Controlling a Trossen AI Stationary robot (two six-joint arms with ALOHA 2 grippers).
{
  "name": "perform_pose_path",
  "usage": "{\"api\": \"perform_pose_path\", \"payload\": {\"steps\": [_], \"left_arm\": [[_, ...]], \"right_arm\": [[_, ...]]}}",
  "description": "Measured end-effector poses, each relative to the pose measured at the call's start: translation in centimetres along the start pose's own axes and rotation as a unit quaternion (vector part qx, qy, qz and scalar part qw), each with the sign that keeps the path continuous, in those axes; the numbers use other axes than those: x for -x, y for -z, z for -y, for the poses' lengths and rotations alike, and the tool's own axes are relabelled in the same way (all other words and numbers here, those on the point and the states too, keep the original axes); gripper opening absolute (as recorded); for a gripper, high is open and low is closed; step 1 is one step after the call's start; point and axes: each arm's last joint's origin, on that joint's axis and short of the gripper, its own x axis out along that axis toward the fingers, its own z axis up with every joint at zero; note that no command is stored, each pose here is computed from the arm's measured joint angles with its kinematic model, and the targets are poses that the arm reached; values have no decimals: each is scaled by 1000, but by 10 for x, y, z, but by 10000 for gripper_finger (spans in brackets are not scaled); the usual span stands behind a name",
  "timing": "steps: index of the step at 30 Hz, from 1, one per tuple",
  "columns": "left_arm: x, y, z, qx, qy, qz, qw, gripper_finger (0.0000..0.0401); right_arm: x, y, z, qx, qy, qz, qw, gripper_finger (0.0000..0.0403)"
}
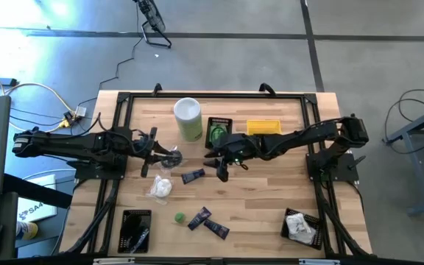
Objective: Pick & Place Travel size toiletries
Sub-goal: Put the blue shave butter into the yellow bin
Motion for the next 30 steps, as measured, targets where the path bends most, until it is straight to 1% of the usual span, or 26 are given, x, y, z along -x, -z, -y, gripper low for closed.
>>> {"api": "perform_pose_path", "payload": {"steps": [3, 13, 17, 21, 25, 28, 30], "left_arm": [[0, 1, 0, 2, 0, -6, 1000, 61], [0, 3, 0, -1, 0, -15, 1000, 61], [0, 3, 0, -5, -5, -15, 1000, 61], [0, 3, -1, -27, -19, -15, 999, 61], [0, 3, -1, -41, -20, -15, 999, 61], [0, 3, -1, -58, -20, -15, 998, 61], [0, 3, -1, -69, -20, -15, 997, 61]], "right_arm": [[0, 0, 0, 21, 1, 0, 1000, 140], [0, 0, 1, 24, 3, 1, 1000, 140], [0, -1, 2, 28, 26, 11, 999, 140], [0, -4, 2, 75, 41, 25, 996, 140], [0, -7, 0, 127, 29, 39, 991, 140], [-1, -5, 1, 138, 33, 36, 989, 144], [-4, -3, 1, 129, 35, 35, 990, 154]]}}
